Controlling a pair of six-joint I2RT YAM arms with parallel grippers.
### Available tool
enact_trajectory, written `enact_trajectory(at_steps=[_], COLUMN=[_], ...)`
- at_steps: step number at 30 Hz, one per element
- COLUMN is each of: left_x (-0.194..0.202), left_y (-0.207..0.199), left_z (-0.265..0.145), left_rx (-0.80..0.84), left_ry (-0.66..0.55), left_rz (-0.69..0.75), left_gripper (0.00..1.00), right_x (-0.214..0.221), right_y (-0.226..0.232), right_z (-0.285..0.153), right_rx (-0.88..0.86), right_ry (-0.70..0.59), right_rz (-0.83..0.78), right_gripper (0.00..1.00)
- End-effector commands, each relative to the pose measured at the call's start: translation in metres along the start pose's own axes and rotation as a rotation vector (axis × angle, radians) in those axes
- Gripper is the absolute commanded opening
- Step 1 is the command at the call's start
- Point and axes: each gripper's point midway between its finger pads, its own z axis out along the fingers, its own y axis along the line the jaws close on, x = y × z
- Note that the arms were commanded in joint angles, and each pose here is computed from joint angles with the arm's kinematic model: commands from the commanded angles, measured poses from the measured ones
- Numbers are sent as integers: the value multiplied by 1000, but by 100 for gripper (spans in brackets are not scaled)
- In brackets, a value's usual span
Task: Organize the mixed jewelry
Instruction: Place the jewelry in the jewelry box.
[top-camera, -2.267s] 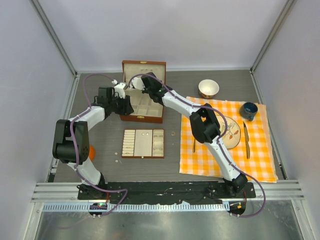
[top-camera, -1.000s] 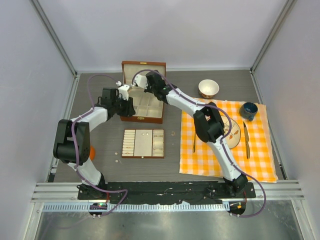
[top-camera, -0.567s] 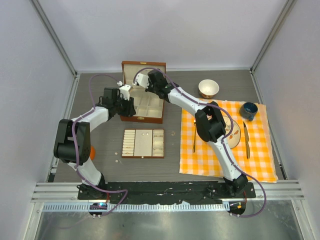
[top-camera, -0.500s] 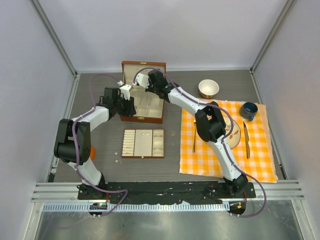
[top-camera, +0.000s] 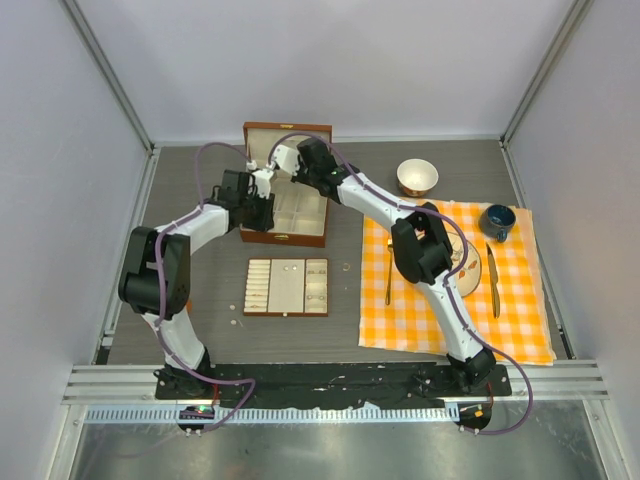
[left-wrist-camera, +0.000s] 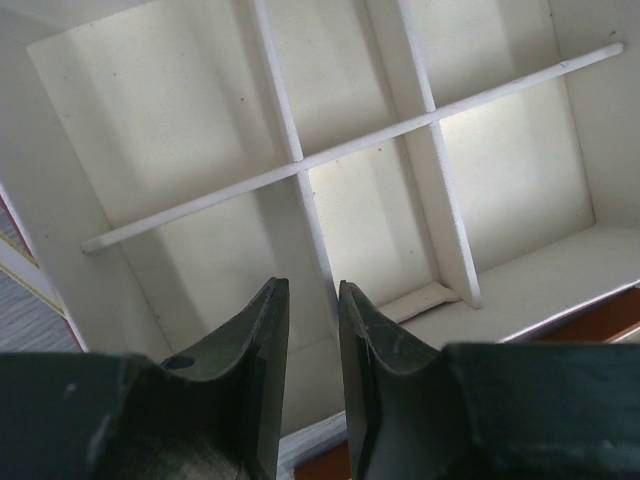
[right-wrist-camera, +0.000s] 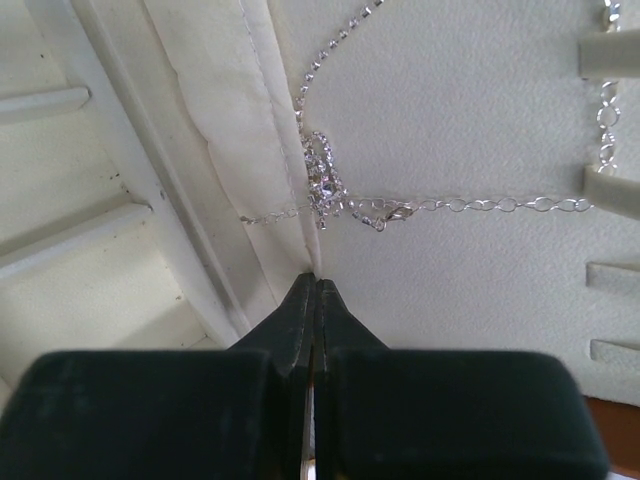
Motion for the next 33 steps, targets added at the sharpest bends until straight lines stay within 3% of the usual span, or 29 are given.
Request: enact_trajectory(at_steps=[1,14,33], left_x=[-16,-9,-7], left_y=[6,1,-4], left_z=[2,14,23], left_rx=[-47,-84,-92], left_ry=[-10,69,99], left_rz=[40,49,26], left_gripper=[29,3,0], right_x=[-29,-28,-30], right_y=[48,49,75], right_z=[-11,-17,-20], right_rx=[-178,-195,-297], right_ry=[-83,-83,-110], right_rz=[13,20,39], right_gripper=[1,1,1])
